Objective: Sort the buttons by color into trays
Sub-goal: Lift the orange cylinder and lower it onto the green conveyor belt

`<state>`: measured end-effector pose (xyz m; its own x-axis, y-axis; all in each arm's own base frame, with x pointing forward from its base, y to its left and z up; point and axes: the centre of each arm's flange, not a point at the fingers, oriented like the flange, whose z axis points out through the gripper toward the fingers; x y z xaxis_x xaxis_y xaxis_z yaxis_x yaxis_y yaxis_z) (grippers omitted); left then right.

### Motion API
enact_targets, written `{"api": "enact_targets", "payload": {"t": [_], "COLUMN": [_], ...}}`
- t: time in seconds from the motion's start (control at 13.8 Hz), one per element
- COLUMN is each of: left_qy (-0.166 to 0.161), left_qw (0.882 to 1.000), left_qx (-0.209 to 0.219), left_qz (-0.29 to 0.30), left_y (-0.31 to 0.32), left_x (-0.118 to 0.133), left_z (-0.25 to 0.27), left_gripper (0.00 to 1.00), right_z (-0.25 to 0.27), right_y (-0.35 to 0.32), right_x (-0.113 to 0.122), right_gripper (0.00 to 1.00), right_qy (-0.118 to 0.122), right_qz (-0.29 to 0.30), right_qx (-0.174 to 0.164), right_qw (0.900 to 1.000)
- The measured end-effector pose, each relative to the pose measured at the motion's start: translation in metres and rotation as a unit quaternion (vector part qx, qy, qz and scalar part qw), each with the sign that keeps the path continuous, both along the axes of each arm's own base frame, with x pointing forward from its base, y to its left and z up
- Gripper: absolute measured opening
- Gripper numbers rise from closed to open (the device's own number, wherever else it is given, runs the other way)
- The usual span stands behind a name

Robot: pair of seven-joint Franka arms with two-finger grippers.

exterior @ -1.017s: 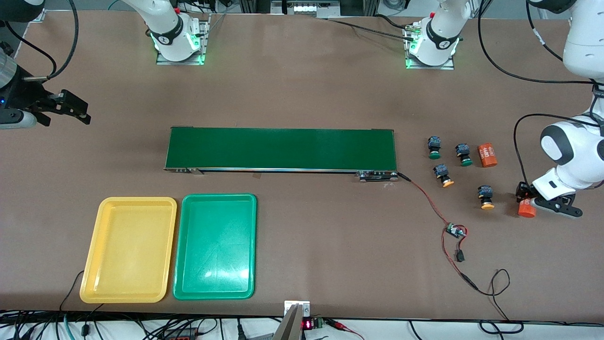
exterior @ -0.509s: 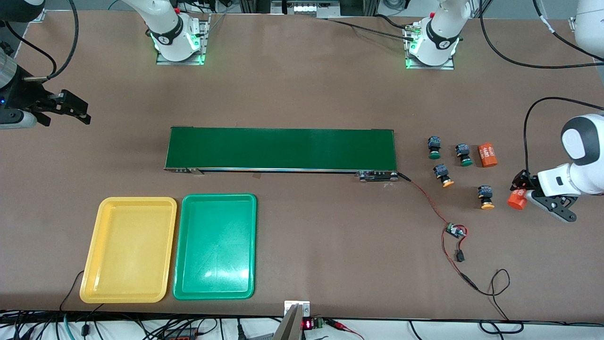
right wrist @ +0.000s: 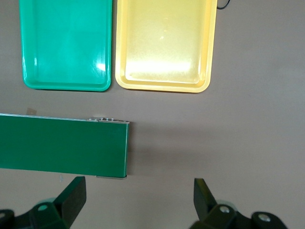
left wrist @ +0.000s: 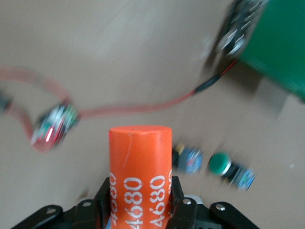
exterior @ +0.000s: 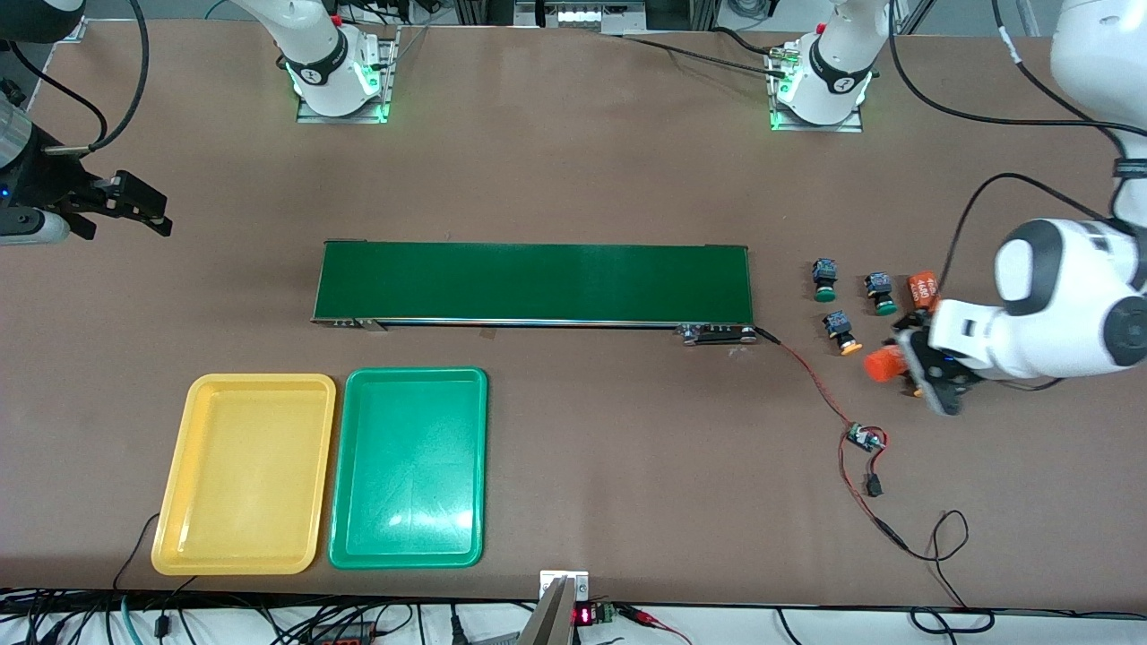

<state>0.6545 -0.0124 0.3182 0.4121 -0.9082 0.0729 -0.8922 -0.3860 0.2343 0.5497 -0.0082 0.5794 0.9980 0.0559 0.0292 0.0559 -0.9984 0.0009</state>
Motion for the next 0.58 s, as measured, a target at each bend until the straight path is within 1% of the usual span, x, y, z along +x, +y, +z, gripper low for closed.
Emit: {"api": "enact_targets", "payload": {"t": [0.15, 0.36, 0.58], "left_qy": [-0.008, -0.014, 0.012], "left_qw": [0.999, 0.994, 0.986], "left_qx": [-0.022, -0.049, -0.065], "left_qz": [-0.044, -0.1, -0.151], "left_y": [-0.056, -0.122, -0.176], "left_x": [-0.004, -0.016, -0.047], "left_z": [0.012, 0.027, 0.015], "left_gripper": [0.51, 0.51, 0.51], "right_z": [-0.001, -0.002, -0.003], "right_y": [0.0, 0.0, -0.003], "right_x": [0.0, 0.0, 0.001], "right_gripper": [1.0, 1.0, 1.0], "right_qy": [0.001, 0.002, 0.003], "right_qz": [-0.001, -0.001, -0.005], "right_qx": [0.0, 0.0, 0.0], "right_qw": [1.0, 1.0, 1.0]}}
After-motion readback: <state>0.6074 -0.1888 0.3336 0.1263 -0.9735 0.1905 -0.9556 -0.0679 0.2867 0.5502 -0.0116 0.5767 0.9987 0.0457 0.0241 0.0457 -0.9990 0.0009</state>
